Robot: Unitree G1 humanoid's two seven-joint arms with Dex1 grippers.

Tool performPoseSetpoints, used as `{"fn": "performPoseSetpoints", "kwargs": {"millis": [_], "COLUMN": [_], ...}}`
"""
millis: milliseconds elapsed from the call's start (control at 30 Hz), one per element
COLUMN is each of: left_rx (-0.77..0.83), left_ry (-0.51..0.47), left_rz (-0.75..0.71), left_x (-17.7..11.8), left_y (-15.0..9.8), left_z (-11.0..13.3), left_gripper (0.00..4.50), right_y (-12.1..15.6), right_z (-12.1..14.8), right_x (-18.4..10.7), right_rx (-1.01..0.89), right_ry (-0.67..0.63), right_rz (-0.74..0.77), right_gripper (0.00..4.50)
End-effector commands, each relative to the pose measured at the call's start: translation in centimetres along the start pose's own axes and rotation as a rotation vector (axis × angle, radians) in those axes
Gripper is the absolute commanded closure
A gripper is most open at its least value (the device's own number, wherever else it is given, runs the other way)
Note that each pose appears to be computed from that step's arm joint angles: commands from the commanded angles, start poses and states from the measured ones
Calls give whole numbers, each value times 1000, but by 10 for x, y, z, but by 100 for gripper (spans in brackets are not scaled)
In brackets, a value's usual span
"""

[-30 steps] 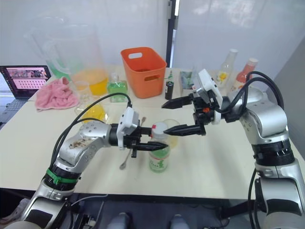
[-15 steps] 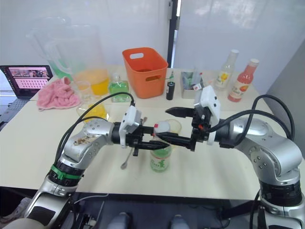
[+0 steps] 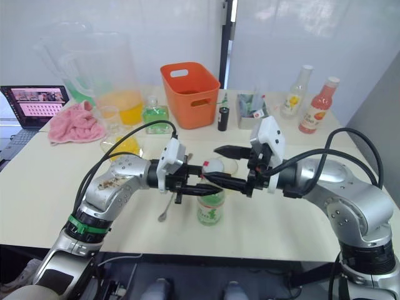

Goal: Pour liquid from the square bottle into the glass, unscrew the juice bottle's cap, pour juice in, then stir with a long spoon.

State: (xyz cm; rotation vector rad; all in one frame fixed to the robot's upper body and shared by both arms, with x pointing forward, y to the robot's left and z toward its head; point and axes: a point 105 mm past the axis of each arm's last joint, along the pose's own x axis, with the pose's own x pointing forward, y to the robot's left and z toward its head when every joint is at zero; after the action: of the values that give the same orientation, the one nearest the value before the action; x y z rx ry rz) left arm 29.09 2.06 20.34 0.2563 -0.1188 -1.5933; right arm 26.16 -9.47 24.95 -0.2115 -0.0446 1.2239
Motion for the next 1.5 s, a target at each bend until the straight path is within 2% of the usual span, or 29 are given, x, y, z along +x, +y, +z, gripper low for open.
{"fn": "performPoseSetpoints", "kwargs": {"millis": [33,67,200,533,767,1000,1233,1500], "left_rx": [-1,-1,-2,0,6,5,8,1], "left_ry": [48,49,50,59,65,76,84,81], "left_rz": [2,3,8,25,49,58,71,62], "left_x": [2,2,1,-3,-6,-9,-12,-10], "left_y": [-1,-2,-1,-2,-2,-3,-1,-2], "left_z": [-9,-9,-9,-10,-7,-7,-6,-7], "left_gripper": [301,301,301,301,301,301,301,301], "right_y": [-1,0,2,7,-8,-24,-30,-33], "right_z": [6,5,4,-1,6,8,12,45], "right_x": [-2,-1,-1,-1,15,17,15,-7], "right_rx": [-26,-26,-26,-61,-186,-304,-285,-210], "right_ry": [1,4,17,46,58,96,77,-8], "right_rz": [-7,-1,32,327,463,580,609,577], "right_gripper": [253,281,282,282,282,282,282,282]}}
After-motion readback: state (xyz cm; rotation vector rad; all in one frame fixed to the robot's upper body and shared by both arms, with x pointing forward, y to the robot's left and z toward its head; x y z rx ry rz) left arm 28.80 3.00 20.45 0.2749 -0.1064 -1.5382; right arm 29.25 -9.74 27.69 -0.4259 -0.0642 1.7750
